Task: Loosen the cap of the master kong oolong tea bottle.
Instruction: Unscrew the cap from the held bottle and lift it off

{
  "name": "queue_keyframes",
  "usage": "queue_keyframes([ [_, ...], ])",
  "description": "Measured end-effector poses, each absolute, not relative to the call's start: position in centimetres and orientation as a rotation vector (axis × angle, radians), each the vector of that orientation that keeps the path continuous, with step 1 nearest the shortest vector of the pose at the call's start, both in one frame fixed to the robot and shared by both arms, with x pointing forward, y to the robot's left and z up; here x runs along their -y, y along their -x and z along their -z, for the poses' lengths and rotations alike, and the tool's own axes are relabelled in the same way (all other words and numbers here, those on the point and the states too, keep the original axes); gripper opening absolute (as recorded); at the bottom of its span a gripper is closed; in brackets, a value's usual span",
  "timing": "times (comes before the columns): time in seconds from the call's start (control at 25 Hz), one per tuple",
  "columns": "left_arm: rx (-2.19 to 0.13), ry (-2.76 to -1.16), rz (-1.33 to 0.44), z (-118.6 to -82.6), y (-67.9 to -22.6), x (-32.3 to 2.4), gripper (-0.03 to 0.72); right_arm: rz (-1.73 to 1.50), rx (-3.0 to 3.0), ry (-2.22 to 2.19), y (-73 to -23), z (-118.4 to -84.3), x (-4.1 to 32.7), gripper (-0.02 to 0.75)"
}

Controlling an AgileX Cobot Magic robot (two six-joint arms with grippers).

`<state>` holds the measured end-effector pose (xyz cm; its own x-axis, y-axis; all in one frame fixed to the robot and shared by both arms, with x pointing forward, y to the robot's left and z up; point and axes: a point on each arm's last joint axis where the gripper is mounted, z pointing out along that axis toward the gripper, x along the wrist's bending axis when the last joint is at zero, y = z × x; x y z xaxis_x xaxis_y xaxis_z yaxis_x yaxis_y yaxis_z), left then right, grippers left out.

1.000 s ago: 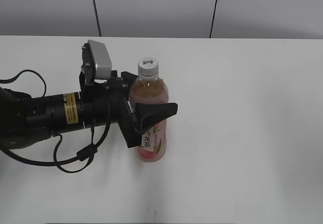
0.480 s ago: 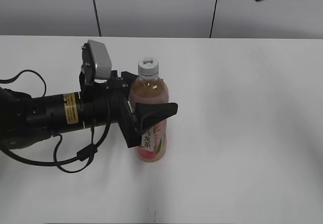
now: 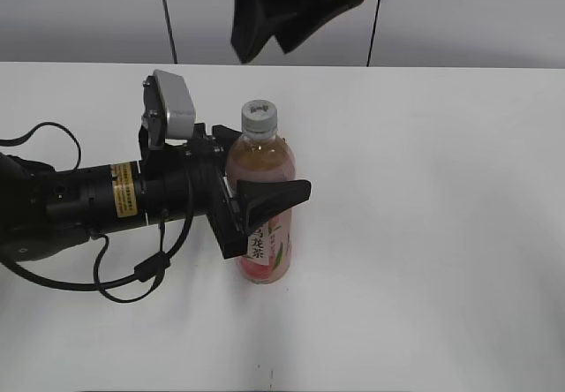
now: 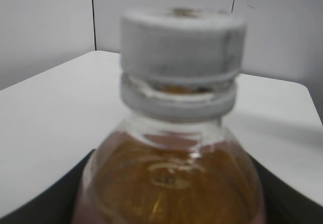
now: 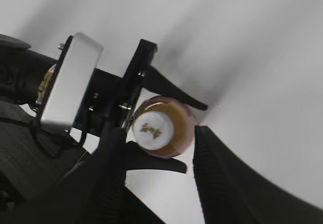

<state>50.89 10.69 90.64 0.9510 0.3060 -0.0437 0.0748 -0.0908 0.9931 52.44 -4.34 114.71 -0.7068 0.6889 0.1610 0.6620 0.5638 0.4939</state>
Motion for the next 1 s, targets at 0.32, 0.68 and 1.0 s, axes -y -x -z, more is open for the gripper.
queue_keyframes([
  [0.32,-0.294,-1.658,-0.198,-90.6,-50.9,-10.7,0.445,-0.702,-2.699,-1.289,-49.5,-113.1,0.4,0.333],
  [0.68,-0.293,-1.659,-0.197,-90.6,-50.9,-10.7,0.445,-0.661,-2.654,-1.301,-50.0,-112.8,0.6,0.431],
  [1.0,-0.292,-1.658,-0.197,-90.6,-50.9,-10.7,0.445,-0.553,-2.680,-1.320,-51.2,-109.9,-0.4,0.439],
])
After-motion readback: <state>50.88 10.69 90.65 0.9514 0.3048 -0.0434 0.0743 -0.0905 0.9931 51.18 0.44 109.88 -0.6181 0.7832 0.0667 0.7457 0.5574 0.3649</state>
